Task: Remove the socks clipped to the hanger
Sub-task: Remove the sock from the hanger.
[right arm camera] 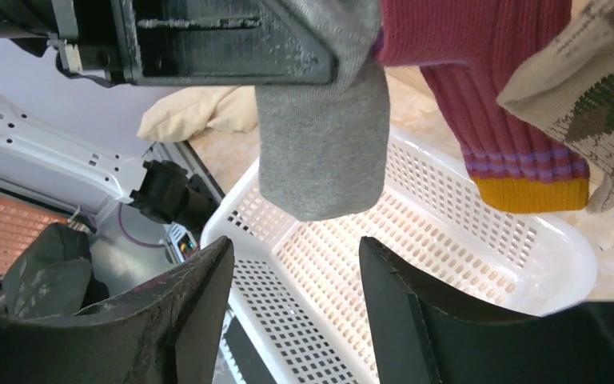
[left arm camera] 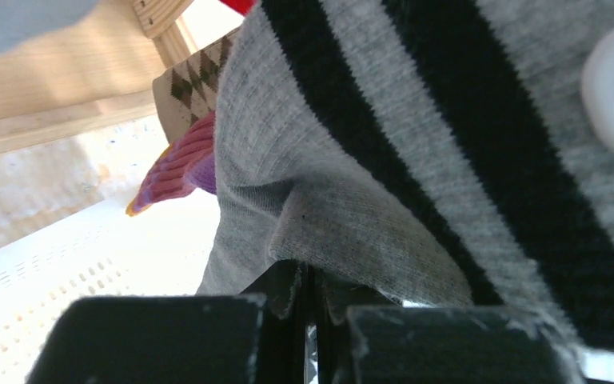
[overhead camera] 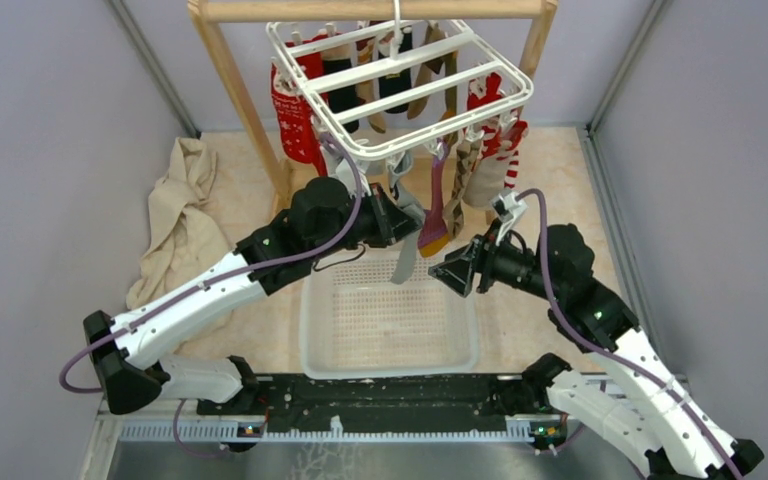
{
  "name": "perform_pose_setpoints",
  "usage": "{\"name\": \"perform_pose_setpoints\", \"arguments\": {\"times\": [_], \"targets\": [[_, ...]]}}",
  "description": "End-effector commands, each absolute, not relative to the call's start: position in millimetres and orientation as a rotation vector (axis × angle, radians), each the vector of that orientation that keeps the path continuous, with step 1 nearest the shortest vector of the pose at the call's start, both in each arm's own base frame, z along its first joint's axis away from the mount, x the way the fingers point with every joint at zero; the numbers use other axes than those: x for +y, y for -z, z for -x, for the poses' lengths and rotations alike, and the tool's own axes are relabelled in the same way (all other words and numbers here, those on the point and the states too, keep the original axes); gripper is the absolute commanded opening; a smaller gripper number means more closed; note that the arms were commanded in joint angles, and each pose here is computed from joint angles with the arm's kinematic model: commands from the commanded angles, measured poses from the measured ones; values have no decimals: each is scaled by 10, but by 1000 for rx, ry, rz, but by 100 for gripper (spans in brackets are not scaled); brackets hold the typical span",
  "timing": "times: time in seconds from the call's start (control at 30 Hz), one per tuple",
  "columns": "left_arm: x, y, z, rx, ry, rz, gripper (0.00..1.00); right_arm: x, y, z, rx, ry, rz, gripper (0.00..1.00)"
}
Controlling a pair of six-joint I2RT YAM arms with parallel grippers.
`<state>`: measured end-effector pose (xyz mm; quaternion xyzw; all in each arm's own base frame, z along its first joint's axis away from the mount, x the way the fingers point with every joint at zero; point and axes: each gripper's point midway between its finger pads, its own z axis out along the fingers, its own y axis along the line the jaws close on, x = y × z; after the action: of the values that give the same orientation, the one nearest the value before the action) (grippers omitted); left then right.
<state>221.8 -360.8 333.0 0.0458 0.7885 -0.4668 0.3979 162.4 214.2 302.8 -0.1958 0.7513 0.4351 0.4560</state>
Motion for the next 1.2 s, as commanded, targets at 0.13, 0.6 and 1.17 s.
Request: {"name": "perform_pose_setpoints", "arguments": {"times": [0.13, 0.6, 1.17], "targets": [[-3832, -3430, -2238, 1956, 1310, -11, 1, 2264, -3242, -1617, 1665, -1161, 469, 62], [-3910, -3499, -2206, 1926, 1363, 5, 0, 2446, -3068, -2020, 1721, -1078, 386, 64], [-3827, -3468, -2154, 1940, 1346, -7, 40, 2456, -3015, -2062, 1700, -1026, 337, 0]]}}
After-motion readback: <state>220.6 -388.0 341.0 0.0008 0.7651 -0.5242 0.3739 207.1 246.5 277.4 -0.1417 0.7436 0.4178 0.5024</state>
